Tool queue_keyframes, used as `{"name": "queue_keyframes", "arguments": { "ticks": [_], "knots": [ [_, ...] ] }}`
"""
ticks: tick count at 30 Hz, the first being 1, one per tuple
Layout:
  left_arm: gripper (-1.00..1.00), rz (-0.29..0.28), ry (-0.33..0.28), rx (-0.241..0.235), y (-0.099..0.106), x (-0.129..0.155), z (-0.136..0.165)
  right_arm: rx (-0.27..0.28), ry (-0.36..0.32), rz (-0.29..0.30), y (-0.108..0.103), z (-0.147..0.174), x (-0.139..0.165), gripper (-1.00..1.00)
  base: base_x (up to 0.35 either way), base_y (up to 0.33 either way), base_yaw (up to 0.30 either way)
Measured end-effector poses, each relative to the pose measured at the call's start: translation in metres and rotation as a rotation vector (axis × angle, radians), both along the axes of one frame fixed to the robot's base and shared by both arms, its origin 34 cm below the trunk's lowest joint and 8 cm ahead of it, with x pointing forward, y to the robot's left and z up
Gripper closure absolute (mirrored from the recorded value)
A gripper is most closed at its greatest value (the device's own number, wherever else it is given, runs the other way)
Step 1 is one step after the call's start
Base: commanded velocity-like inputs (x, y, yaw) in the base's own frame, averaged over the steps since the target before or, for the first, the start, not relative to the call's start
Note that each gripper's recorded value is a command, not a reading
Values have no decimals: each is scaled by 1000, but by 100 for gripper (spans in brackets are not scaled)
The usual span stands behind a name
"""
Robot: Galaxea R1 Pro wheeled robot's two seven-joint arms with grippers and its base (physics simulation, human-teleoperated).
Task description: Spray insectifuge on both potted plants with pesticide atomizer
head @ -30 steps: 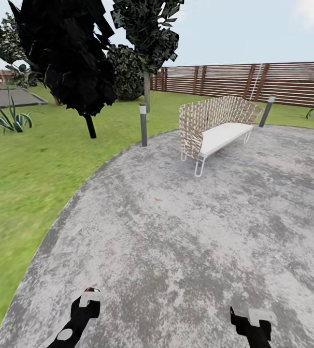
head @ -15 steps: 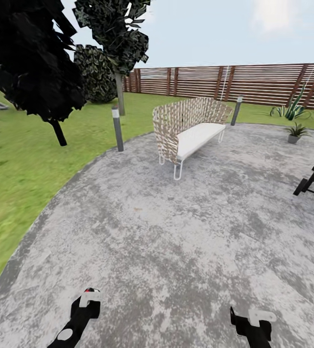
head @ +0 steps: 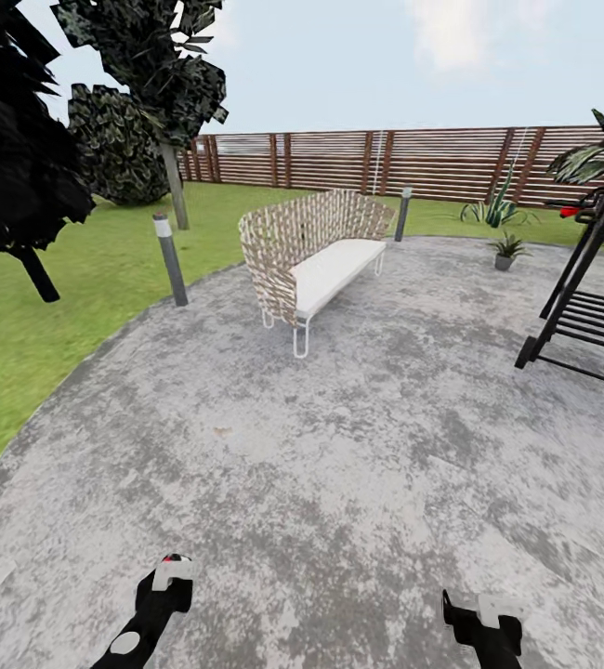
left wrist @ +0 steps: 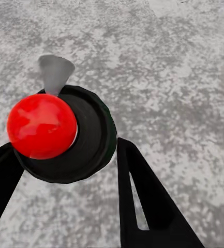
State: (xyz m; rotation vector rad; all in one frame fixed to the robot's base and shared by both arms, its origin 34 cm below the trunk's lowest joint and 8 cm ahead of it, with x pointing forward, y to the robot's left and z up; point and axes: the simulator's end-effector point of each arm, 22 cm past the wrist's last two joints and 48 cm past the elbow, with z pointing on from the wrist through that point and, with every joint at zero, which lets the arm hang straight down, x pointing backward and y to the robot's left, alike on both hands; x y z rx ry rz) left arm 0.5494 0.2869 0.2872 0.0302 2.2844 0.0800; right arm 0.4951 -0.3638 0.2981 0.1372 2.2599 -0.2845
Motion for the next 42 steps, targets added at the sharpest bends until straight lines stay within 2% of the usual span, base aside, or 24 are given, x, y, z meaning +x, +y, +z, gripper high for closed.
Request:
{"name": "queue_keyframes", "arguments": {
  "ticks": [42],
  "knots": [
    [100, 2, -18, -1, 0, 5, 9, 3, -22, 1, 1, 8, 6, -100, 338, 0, -282]
  ]
}}
